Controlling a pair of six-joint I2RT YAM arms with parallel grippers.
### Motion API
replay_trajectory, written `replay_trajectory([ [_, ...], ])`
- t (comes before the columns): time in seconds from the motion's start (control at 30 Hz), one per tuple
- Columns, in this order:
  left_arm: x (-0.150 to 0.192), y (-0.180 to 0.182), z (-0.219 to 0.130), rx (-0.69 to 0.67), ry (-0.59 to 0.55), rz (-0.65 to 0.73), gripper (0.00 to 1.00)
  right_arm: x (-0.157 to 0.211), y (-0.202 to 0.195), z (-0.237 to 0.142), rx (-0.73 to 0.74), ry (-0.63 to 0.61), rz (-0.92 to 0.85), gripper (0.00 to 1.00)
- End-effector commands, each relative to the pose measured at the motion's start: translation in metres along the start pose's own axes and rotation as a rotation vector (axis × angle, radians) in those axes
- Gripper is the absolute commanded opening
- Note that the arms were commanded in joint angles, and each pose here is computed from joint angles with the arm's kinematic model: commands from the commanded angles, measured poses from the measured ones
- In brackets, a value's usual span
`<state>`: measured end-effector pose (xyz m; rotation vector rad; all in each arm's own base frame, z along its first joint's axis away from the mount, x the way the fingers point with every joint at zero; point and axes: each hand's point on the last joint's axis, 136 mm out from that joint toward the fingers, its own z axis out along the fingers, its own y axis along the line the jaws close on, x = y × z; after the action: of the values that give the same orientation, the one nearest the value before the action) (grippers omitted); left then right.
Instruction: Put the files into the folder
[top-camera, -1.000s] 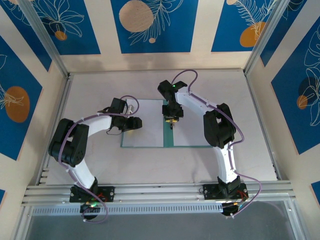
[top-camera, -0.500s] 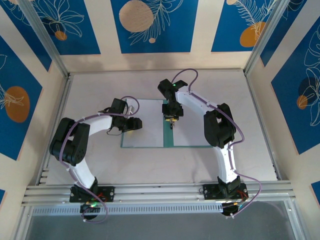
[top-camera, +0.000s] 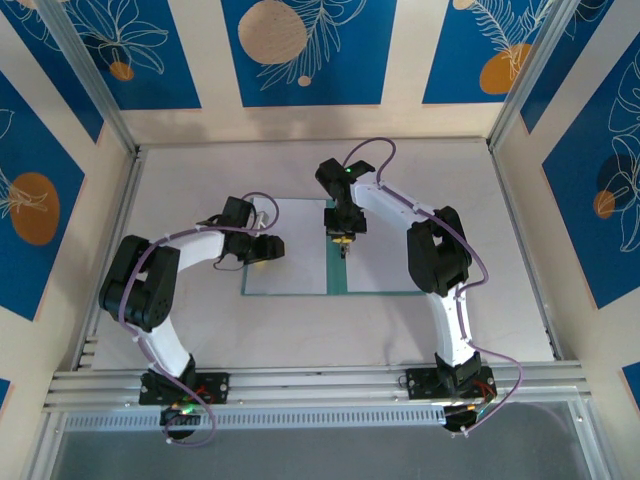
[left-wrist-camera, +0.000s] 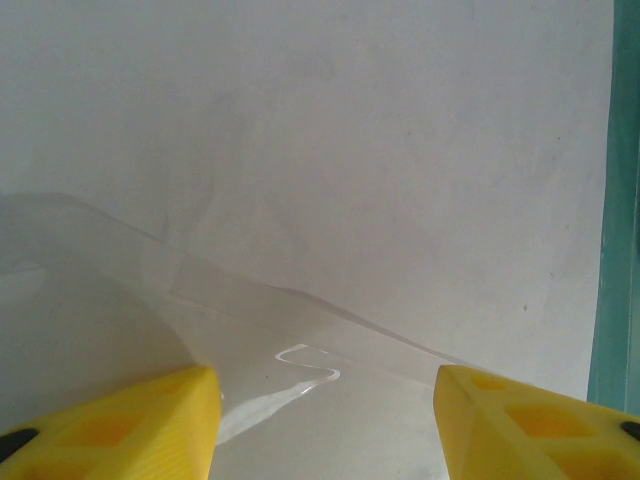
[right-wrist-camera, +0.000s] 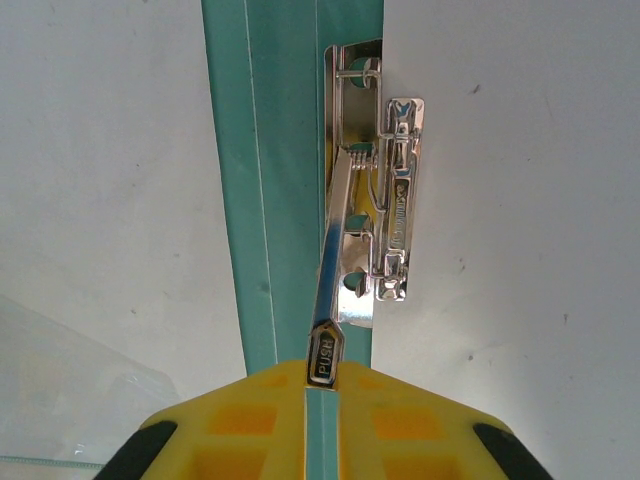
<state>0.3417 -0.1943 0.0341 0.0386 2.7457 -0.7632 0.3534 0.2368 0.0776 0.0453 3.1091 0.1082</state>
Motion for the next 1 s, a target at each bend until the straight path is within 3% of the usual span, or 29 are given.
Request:
replay_trajectory([
  [0.0,0.005,-0.003,0.005,0.003,0.040,0.016,0.59,0.002,-0.003,0.004,0.007,0.029,0.009,0.15],
  [0.97,0.020,0.017,0.017,-0.089,0.119,0.010,0.58,0.020,-0.027,0.030,0.114,0.073,-0.009,0.14],
])
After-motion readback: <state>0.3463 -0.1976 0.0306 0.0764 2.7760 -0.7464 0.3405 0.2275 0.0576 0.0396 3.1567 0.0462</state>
